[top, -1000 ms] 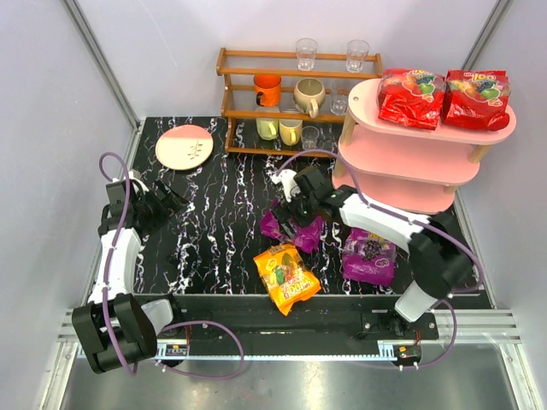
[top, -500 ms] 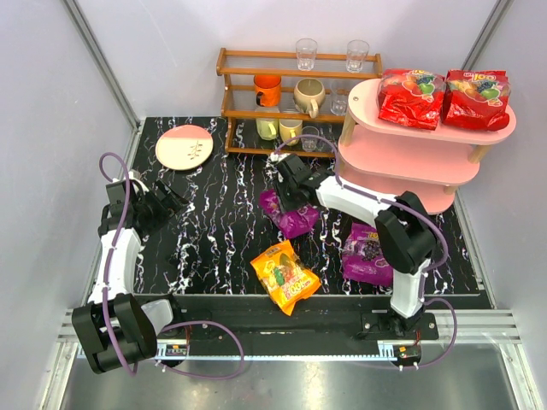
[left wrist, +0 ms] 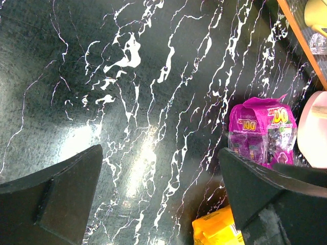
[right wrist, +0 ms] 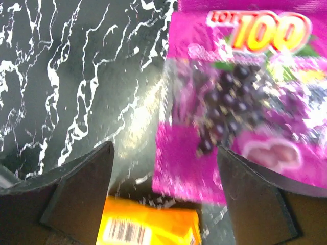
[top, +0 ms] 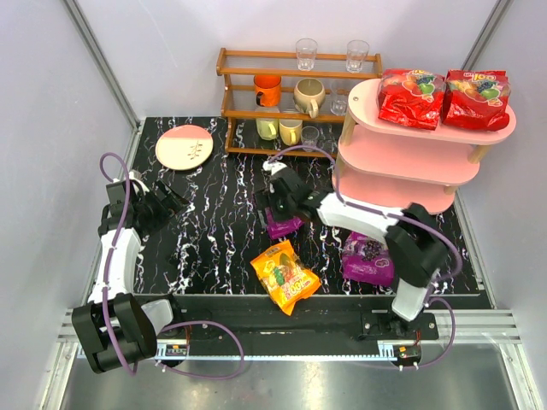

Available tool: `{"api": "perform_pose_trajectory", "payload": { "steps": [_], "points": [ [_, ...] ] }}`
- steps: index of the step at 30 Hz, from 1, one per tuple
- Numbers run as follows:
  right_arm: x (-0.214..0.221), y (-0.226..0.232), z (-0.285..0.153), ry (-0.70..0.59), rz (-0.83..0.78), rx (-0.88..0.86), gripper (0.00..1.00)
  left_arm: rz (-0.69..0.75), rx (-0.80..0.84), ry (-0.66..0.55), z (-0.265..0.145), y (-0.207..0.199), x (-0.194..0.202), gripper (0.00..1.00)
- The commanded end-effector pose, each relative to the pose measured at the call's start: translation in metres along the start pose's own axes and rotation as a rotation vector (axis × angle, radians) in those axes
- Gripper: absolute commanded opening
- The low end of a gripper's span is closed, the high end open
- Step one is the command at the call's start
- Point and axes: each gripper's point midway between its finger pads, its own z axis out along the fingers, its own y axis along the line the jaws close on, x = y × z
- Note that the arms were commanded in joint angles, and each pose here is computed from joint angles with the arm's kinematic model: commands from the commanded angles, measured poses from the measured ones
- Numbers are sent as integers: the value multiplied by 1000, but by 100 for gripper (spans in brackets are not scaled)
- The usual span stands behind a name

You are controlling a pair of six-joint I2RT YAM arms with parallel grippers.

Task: Place and organize the candy bags onto the shelf

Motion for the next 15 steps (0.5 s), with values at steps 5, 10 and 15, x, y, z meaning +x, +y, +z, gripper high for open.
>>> {"api": "perform_pose_trajectory", "payload": {
  "steps": [5,10,15],
  "points": [
    [-32,-67,-56,-228,92,97,89,25,39,-33,-3,-10,-12,99],
    [-22,-87,-47,-219,135,135,89,26,38,-37,-4,-10,-13,99],
    [-24,-86,-30,-207,145,68,92,25,36,-33,-3,-9,-12,99]
  ]
}}
